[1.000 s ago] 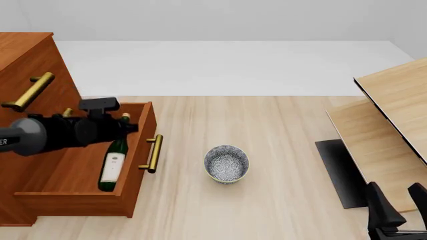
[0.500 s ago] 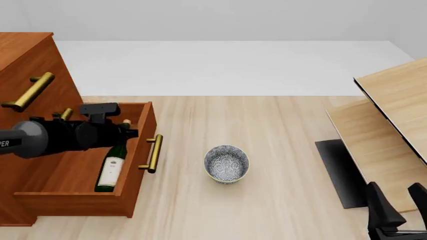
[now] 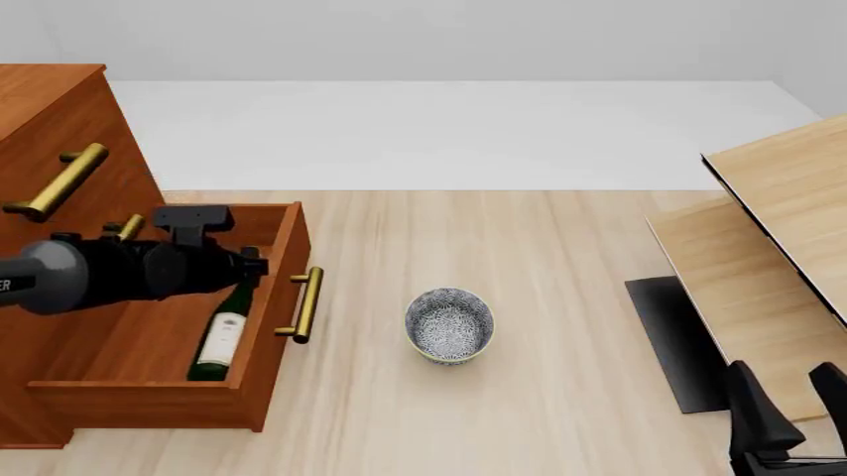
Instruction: Put the wine bottle in the bottom drawer of the cabinet.
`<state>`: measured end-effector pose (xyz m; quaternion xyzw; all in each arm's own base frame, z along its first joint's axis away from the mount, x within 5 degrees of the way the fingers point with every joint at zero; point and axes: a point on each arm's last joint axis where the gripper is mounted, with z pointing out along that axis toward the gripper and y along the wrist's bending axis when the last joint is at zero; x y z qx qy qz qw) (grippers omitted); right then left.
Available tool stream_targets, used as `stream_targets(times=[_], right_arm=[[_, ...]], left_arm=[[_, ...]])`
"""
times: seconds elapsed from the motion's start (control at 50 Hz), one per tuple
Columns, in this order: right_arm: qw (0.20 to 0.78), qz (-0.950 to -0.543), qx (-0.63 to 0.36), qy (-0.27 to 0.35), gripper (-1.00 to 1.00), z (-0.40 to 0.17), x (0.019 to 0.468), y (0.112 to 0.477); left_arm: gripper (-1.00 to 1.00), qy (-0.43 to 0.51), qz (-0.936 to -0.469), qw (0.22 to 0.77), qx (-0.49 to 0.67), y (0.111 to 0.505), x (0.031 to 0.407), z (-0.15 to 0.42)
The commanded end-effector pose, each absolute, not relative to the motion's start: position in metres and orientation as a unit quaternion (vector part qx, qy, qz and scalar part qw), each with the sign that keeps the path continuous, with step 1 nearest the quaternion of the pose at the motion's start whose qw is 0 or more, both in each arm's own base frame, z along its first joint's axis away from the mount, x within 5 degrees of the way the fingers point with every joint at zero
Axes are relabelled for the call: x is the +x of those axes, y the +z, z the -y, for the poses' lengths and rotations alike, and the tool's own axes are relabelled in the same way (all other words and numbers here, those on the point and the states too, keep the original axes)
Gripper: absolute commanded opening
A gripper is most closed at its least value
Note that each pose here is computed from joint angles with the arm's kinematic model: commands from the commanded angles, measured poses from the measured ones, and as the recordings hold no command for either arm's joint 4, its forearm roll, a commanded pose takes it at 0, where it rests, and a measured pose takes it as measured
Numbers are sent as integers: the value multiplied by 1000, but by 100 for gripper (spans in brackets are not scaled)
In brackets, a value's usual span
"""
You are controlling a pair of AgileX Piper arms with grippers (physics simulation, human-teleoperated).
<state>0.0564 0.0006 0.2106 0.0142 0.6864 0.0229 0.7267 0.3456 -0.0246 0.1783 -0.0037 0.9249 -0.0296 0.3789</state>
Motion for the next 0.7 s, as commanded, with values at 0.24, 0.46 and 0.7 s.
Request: stream_targets(times=[0.24,0.46,0.7], right_arm=[[727,-687,13,22,100,-1,56,211],[727,-687,13,22,100,-1,56,211],[726,-688,2,19,100,-1,56,210]], left_arm=[[100,-17,-927,373,29,177,342,26],[100,-18,-925,379,31,192,342,28],[100,-17,-915,403,32,235,336,26]])
